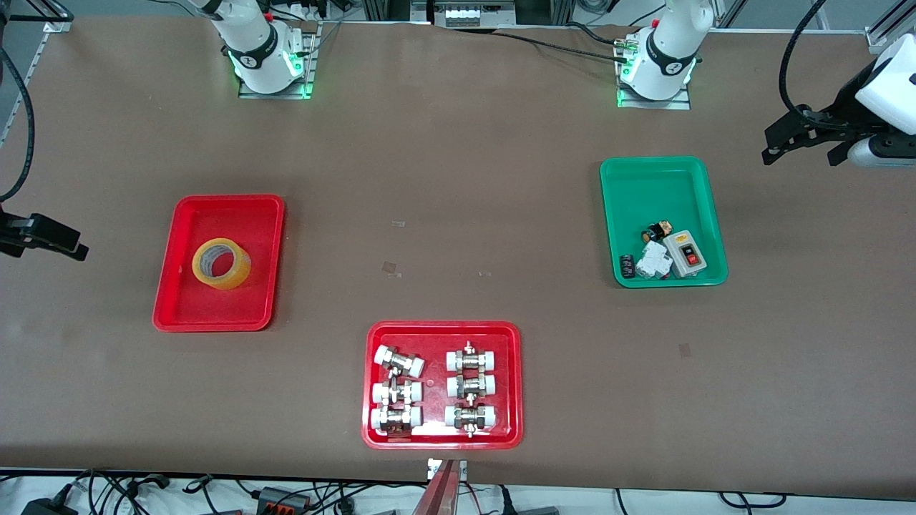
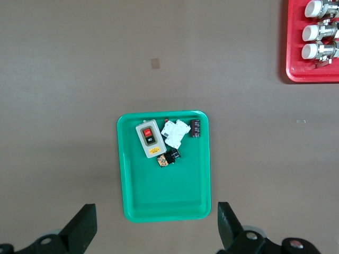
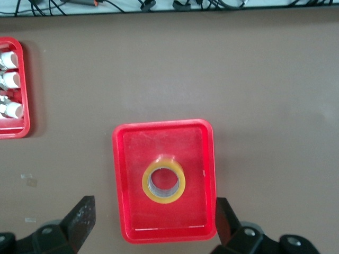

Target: Left arm passes tape to right arm into tray

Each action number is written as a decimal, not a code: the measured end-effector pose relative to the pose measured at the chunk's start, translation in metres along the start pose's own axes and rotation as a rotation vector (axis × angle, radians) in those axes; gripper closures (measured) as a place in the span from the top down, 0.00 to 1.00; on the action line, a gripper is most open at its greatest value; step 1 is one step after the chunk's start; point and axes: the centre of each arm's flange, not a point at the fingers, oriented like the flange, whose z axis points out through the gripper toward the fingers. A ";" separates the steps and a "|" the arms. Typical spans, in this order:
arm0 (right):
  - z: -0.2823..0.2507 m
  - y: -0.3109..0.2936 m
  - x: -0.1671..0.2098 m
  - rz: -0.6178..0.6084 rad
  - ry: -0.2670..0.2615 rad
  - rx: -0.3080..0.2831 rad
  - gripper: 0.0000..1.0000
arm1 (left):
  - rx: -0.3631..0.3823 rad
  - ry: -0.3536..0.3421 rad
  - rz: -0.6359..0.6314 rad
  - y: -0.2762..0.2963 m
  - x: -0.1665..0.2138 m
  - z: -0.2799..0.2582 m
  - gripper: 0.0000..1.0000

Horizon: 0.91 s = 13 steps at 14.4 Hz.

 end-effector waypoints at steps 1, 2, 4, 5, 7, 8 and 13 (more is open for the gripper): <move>-0.002 0.002 -0.007 0.000 -0.003 -0.008 1.00 | 0.000 0.000 0.001 0.001 0.000 0.000 1.00; -0.007 0.003 -0.012 -0.004 -0.002 -0.015 1.00 | 0.000 0.000 0.001 0.001 0.000 0.000 1.00; -0.015 0.003 -0.021 -0.016 0.000 -0.017 1.00 | 0.000 -0.003 0.000 0.000 0.000 0.000 1.00; -0.017 0.003 -0.025 -0.018 -0.002 -0.017 1.00 | 0.001 -0.011 0.000 0.000 -0.001 0.002 1.00; -0.014 0.003 -0.034 -0.021 -0.018 -0.015 1.00 | 0.001 -0.025 0.003 0.001 -0.001 0.004 1.00; -0.011 0.003 -0.041 -0.023 -0.029 -0.014 1.00 | 0.002 -0.028 0.004 0.002 -0.001 0.005 1.00; -0.009 -0.001 -0.075 -0.032 -0.046 -0.009 1.00 | 0.002 -0.035 0.014 0.007 -0.002 0.005 1.00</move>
